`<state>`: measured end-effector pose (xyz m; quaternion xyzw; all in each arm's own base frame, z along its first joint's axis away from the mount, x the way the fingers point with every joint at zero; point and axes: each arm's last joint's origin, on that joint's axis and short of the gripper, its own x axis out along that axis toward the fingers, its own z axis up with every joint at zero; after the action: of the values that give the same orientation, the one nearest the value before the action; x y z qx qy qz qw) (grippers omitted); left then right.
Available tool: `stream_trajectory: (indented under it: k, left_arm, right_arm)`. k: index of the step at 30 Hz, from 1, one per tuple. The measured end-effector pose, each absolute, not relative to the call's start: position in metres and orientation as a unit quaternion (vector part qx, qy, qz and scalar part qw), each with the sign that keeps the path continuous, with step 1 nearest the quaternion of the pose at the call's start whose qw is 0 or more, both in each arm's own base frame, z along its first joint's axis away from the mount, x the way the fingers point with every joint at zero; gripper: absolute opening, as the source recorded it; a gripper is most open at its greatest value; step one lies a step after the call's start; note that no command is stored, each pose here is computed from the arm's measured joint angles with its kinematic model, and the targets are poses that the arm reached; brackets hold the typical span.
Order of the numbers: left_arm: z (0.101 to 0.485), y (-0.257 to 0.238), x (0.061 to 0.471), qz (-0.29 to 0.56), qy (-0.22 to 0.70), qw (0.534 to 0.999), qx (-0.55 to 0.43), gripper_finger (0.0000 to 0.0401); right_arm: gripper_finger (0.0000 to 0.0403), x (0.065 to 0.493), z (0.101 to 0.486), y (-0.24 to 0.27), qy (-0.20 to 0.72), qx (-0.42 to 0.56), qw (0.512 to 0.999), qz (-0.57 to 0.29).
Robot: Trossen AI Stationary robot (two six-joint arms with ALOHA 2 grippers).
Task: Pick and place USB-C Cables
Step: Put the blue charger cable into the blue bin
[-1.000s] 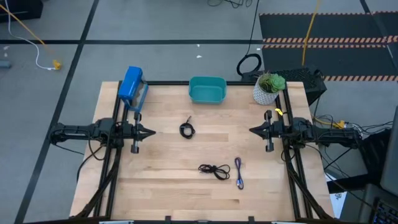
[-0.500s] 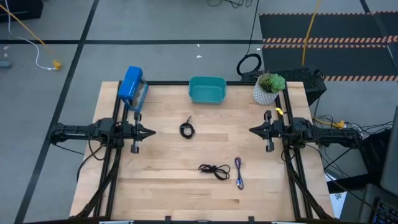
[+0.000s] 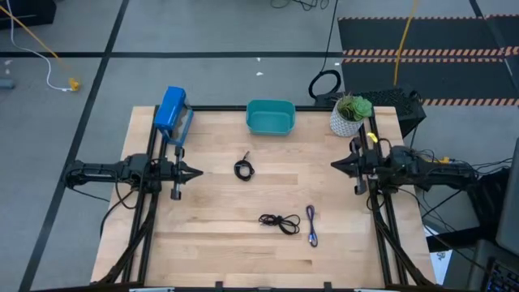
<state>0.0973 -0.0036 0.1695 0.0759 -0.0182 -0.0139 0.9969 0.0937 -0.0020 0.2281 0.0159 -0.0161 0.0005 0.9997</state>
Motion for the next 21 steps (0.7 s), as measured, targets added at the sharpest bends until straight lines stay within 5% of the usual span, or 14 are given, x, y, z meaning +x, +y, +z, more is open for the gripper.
stream_trajectory:
  k: [21]
  left_arm:
    - [0.170,-0.004,0.097,-0.014,-0.018,0.997,0.076,0.0019]
  right_arm:
    - [0.0000,0.100,0.370,-0.001,0.036,0.021,0.999,0.026]
